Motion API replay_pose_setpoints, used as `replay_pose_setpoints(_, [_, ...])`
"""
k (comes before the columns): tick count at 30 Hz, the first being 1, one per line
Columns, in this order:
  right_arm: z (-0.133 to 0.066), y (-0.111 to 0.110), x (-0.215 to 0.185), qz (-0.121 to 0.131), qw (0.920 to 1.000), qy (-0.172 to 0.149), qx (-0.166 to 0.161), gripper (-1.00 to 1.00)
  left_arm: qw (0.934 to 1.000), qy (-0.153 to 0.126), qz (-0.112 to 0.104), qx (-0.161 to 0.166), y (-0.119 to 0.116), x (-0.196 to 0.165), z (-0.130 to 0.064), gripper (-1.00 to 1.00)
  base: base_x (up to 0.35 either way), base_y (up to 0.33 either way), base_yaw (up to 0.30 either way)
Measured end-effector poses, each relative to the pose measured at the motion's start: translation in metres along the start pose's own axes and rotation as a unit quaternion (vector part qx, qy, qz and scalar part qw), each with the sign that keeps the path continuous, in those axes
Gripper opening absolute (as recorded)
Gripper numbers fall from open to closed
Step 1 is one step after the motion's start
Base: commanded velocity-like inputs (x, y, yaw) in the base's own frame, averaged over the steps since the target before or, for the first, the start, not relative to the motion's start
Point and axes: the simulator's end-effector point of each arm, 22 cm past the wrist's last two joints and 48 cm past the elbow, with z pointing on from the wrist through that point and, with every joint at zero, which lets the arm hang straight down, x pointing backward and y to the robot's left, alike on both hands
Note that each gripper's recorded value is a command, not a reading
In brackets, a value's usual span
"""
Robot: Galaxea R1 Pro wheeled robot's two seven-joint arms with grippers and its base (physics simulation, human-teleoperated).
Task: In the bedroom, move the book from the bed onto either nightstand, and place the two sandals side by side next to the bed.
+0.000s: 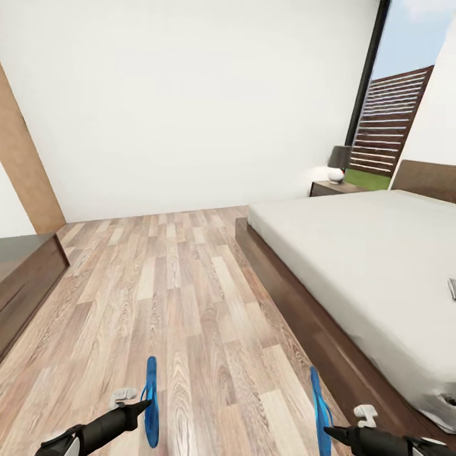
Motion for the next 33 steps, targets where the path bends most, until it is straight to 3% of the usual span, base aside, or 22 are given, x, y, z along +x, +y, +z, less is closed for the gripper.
replay_pose_setpoints(27, [0.0003, 0.0003, 0.0001, 0.000, 1.0000, 0.000, 0.000, -1.00, 1.0000, 0.000, 0.000, 0.000, 0.0001, 0.0000, -0.0001, -1.00, -0.038, 0.000, -0.285])
replay_pose_setpoints(33, [0.0005, 0.0001, 0.0004, 0.000, 1.0000, 0.001, 0.000, -1.00, 1.0000, 0.000, 0.000, 0.000, 0.0004, 0.0001, 0.0001, -1.00, -0.228, 0.000, -0.285])
